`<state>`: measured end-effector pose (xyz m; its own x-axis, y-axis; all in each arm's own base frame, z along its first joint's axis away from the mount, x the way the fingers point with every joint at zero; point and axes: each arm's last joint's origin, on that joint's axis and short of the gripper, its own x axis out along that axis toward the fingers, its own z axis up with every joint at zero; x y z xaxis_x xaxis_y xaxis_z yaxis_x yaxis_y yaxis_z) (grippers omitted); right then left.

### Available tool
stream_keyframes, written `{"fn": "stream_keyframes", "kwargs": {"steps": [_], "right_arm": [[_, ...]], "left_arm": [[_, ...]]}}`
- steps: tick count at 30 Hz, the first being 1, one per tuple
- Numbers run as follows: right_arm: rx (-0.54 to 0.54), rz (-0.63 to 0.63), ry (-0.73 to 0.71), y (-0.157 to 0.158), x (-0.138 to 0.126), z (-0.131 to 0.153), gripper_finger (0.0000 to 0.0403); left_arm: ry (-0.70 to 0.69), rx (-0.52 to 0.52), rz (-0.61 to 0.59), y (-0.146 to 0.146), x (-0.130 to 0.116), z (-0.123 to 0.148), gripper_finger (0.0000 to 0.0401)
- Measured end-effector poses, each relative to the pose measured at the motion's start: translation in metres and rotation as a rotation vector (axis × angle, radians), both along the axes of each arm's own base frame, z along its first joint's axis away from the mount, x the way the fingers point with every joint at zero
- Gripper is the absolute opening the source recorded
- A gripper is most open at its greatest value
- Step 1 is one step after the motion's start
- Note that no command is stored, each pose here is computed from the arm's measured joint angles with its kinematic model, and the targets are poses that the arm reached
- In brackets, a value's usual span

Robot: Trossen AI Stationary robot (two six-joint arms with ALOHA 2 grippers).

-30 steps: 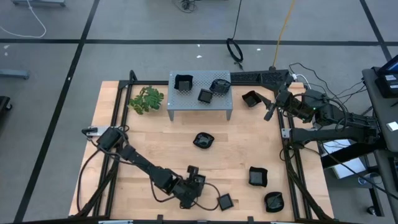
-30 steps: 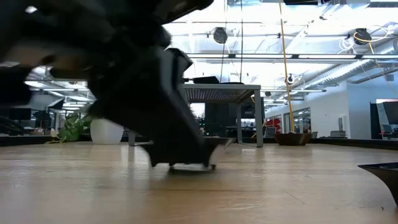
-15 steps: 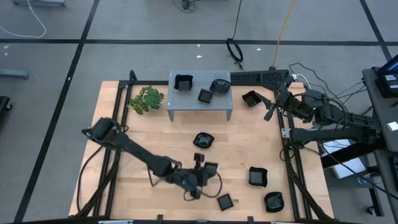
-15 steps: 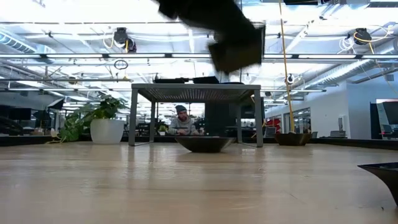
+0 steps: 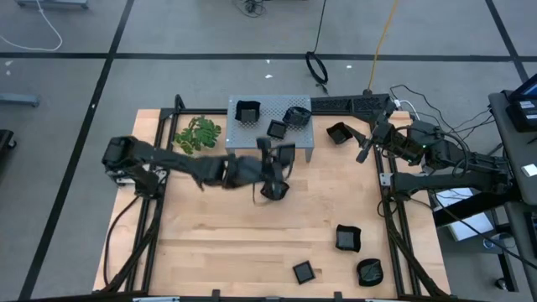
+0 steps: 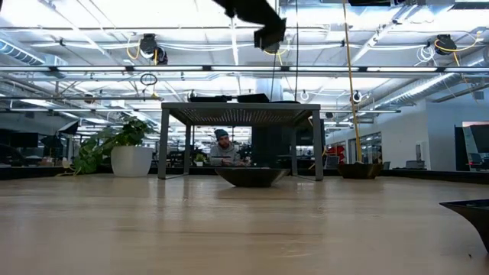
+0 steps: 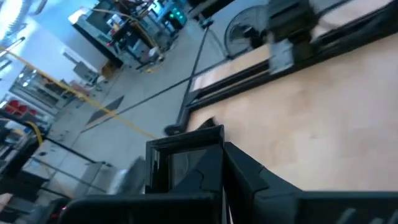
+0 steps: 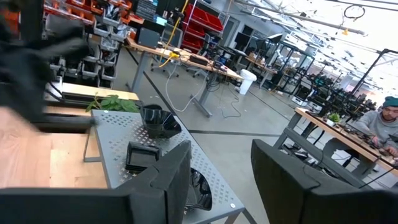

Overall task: Pick & Place Mini shaped plates
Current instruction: Stack the black square plate on top of the black square plate on the shelf

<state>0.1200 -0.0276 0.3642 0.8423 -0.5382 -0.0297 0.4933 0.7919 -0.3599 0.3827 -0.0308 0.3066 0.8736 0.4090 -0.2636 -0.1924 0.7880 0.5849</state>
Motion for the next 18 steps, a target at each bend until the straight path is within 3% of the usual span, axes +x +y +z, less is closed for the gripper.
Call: {"fn": "stream_keyframes", "kwargs": {"steps": [5, 9, 14, 18], "right_arm": [[0.000, 0.000, 0.000, 0.000, 0.000, 0.000, 0.0155], [0.000, 0.000, 0.001, 0.000, 0.000, 0.000, 0.0155], [0.000, 0.000, 0.000, 0.000, 0.000, 0.000, 0.0155], [0.000, 0.000, 0.000, 0.000, 0.000, 0.000, 0.0155]], "left_arm": [[0.075, 0.017, 0.010, 0.051, 0.000, -0.004, 0.0020], [0.165, -0.023, 0.014, 0.085, -0.005, -0.013, 0.0008], [0.220, -0.065, -0.043, 0.108, -0.011, -0.018, 0.0013], [0.258, -0.027, -0.096, 0.115, -0.013, -0.019, 0.0013]]}}
